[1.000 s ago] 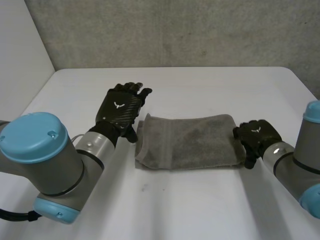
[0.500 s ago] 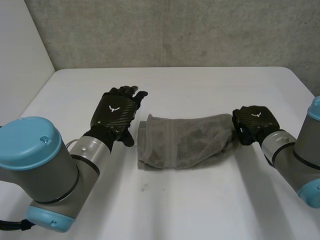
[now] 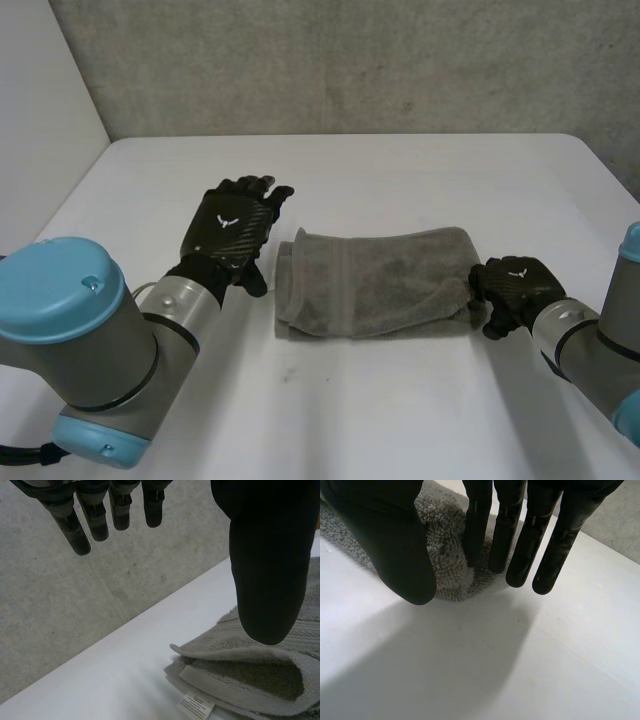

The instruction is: Fold the laundry

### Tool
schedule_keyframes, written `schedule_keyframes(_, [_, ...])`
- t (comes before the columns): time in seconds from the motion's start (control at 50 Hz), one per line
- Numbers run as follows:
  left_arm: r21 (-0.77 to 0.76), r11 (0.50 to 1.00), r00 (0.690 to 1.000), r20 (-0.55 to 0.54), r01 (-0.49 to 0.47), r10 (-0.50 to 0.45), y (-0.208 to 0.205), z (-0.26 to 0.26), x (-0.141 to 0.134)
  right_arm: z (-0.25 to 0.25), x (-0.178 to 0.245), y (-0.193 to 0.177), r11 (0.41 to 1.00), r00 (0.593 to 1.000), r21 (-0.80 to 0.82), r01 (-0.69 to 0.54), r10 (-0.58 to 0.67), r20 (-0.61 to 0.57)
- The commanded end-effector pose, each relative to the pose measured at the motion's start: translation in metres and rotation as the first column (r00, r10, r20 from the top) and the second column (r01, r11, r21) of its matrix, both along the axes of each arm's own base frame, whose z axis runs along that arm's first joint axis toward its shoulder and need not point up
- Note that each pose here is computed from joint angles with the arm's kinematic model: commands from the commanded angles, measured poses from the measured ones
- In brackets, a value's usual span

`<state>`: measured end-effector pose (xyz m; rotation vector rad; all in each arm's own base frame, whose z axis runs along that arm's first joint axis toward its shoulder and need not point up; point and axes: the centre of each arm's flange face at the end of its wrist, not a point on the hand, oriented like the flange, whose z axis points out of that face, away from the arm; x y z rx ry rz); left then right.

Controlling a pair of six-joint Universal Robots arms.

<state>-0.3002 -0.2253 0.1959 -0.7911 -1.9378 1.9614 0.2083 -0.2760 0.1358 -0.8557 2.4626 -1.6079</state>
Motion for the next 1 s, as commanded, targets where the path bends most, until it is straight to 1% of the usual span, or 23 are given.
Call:
schedule_keyframes(0.02, [0.000,1.000,1.000,0.002,0.002,-0.002,0.000,-0.001,0.000,-0.002,0.002,-0.010,0.999,0.999,-0.025,0.028,-0.027,0.042])
schedule_keyframes(0.06, [0.000,1.000,1.000,0.002,0.002,-0.002,0.000,-0.001,0.000,0.000,0.005,-0.018,0.997,0.992,-0.024,0.071,-0.068,0.105])
schedule_keyframes(0.08, [0.000,1.000,1.000,0.002,0.002,-0.002,0.000,-0.001,0.000,0.000,0.005,-0.018,0.997,0.992,-0.024,0.071,-0.068,0.106])
schedule_keyframes(0.12, [0.002,1.000,1.000,0.003,-0.001,0.001,0.000,-0.001,0.000,0.006,0.003,-0.023,0.990,0.977,-0.014,0.142,-0.138,0.163])
schedule_keyframes(0.14, [0.002,1.000,1.000,0.003,-0.001,0.001,0.000,-0.001,0.000,0.006,0.003,-0.023,0.990,0.977,-0.014,0.142,-0.138,0.163])
schedule_keyframes(0.18, [0.005,1.000,1.000,0.005,-0.004,0.004,0.000,-0.002,0.001,0.012,0.001,-0.027,0.983,0.962,-0.011,0.183,-0.177,0.207])
schedule_keyframes(0.42, [0.005,1.000,1.000,0.010,0.003,-0.003,0.002,-0.004,0.001,0.021,0.001,-0.026,0.982,0.958,-0.021,0.187,-0.178,0.227])
schedule_keyframes(0.62, [0.006,1.000,1.000,0.013,0.002,-0.002,0.002,-0.005,0.001,-0.002,0.004,-0.033,0.983,0.961,0.030,0.183,-0.185,0.206])
schedule_keyframes(0.74, [0.005,1.000,1.000,0.014,0.002,-0.002,0.002,-0.005,0.001,-0.006,0.006,-0.038,0.983,0.962,0.036,0.178,-0.181,0.206])
schedule_keyframes(0.8, [0.003,1.000,1.000,0.013,-0.001,0.001,0.001,-0.004,0.002,-0.003,0.008,-0.040,0.986,0.965,0.019,0.164,-0.164,0.206])
schedule_keyframes(0.84, [0.003,1.000,1.000,0.013,-0.003,0.003,0.001,-0.004,0.002,0.011,0.019,-0.041,0.991,0.970,-0.036,0.128,-0.117,0.211])
schedule_keyframes(0.86, [0.003,1.000,1.000,0.013,-0.003,0.003,0.001,-0.004,0.002,0.011,0.019,-0.041,0.991,0.970,-0.037,0.127,-0.117,0.211])
schedule_keyframes(0.9, [0.001,1.000,1.000,0.012,-0.004,0.004,0.001,-0.003,0.002,0.039,0.051,-0.029,0.989,0.980,-0.146,0.025,0.005,0.199])
schedule_keyframes(0.92, [0.001,1.000,1.000,0.012,-0.004,0.004,0.001,-0.003,0.002,0.039,0.051,-0.029,0.989,0.980,-0.146,0.024,0.006,0.199])
schedule_keyframes(0.94, [-0.002,1.000,1.000,0.010,-0.004,0.004,0.001,-0.002,0.002,0.050,0.069,-0.018,0.980,0.980,-0.193,-0.043,0.078,0.182])
schedule_keyframes(0.96, [-0.002,1.000,1.000,0.010,-0.004,0.004,0.001,-0.002,0.002,0.050,0.069,-0.018,0.980,0.980,-0.193,-0.043,0.079,0.182])
schedule_keyframes(1.0, [-0.005,1.000,1.000,0.010,-0.007,0.007,0.001,-0.001,0.002,0.062,0.099,0.002,0.952,0.974,-0.259,-0.162,0.197,0.115])
